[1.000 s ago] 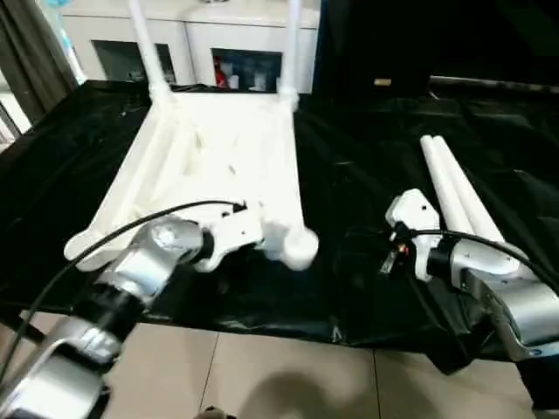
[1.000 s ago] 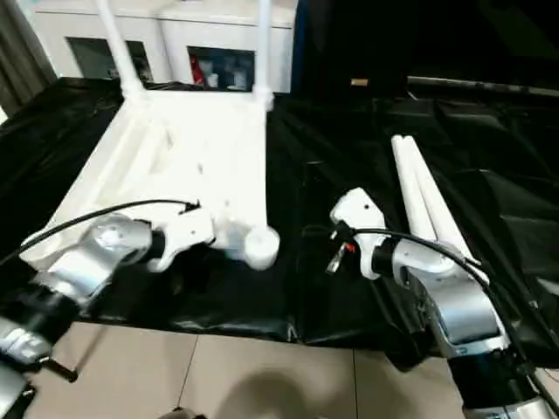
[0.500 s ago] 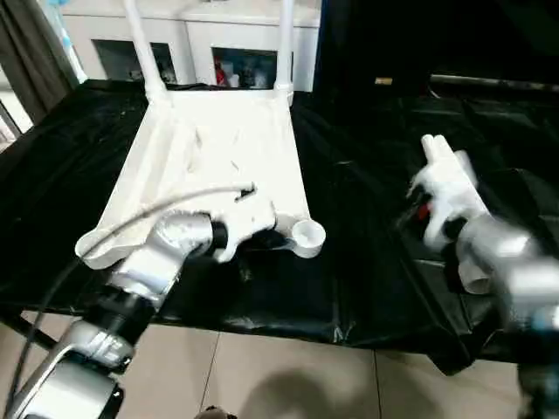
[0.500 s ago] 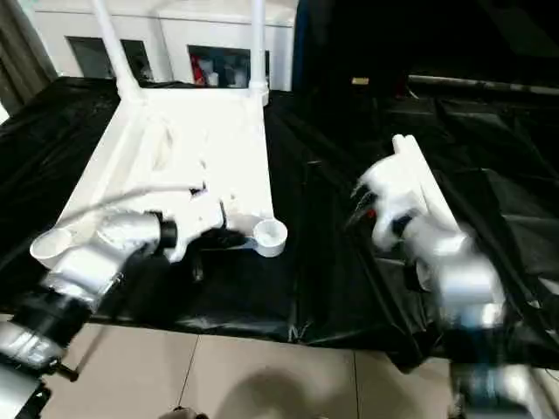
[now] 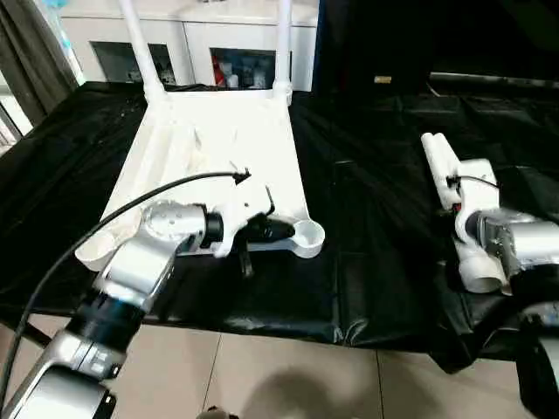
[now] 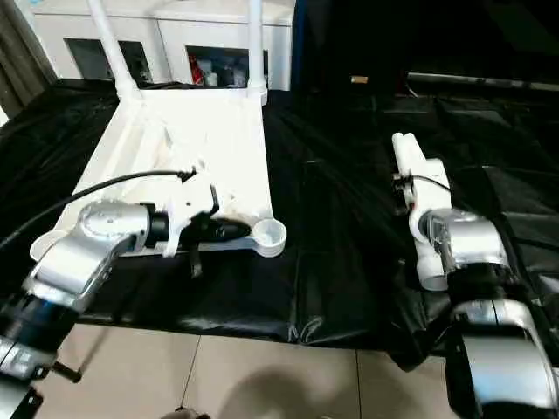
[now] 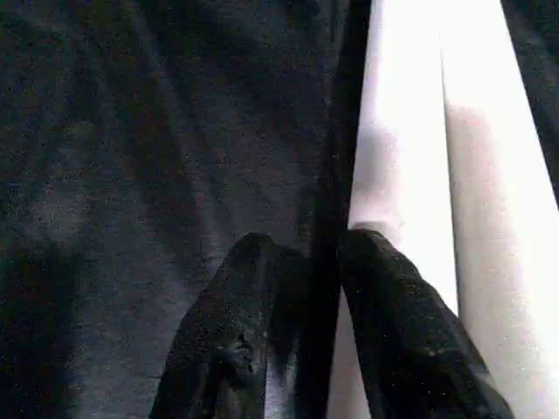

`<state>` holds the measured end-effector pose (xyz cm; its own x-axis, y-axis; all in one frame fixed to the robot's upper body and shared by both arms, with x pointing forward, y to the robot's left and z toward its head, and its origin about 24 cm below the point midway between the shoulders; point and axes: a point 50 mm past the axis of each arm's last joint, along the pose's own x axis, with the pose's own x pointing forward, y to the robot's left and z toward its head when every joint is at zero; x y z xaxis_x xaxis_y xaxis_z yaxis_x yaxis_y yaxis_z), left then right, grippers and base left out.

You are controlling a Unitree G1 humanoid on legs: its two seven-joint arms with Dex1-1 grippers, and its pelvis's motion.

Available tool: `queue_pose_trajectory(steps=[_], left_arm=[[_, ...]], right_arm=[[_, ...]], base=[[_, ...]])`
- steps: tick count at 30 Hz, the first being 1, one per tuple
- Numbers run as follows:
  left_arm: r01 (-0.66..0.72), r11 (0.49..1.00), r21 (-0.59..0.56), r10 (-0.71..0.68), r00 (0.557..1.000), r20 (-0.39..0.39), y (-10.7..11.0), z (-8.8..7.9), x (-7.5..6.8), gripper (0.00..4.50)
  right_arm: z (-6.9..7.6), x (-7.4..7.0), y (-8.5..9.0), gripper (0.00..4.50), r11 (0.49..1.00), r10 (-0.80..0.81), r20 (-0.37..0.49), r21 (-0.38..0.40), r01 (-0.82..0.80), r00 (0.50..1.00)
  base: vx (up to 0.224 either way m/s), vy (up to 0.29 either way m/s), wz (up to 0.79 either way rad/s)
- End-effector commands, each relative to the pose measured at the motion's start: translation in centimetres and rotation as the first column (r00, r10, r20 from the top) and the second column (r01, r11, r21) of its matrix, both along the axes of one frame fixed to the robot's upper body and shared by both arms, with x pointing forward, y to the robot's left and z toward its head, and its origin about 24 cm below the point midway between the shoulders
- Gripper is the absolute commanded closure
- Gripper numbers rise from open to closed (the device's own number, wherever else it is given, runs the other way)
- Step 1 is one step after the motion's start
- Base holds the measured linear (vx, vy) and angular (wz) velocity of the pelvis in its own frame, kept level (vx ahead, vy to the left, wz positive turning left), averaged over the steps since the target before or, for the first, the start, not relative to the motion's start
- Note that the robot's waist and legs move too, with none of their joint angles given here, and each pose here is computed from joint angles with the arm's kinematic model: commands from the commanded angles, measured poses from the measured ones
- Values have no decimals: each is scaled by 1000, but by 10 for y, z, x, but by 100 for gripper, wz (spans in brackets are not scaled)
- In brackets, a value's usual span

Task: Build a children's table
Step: Pick table leg

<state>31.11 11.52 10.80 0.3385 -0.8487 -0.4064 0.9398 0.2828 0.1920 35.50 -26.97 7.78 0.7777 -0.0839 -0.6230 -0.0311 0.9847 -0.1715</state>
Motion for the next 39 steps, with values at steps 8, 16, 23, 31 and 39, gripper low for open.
queue_pose_trajectory(steps=[8,16,23,31,39], left_arm=[[4,1000,17,-4,1000,-6,3,2,-5,450],[-91,996,-25,92,994,52,6,6,3,450],[-610,714,-345,669,739,77,29,1,27,450],[-692,655,-304,742,664,88,31,-24,4,450],[-467,857,-217,498,859,122,11,-14,-2,450]], right_arm=[[12,10,-4,231,1000,-31,68,5,30,997],[40,19,5,160,994,28,230,95,-51,973],[49,2,27,143,989,128,459,4,-146,879],[25,-21,42,113,979,92,361,138,-151,928],[36,-5,4,55,1000,-7,231,25,1,973]], base=[[0,0,0],[0,0,0],[0,0,0],[0,0,0],[0,0,0]])
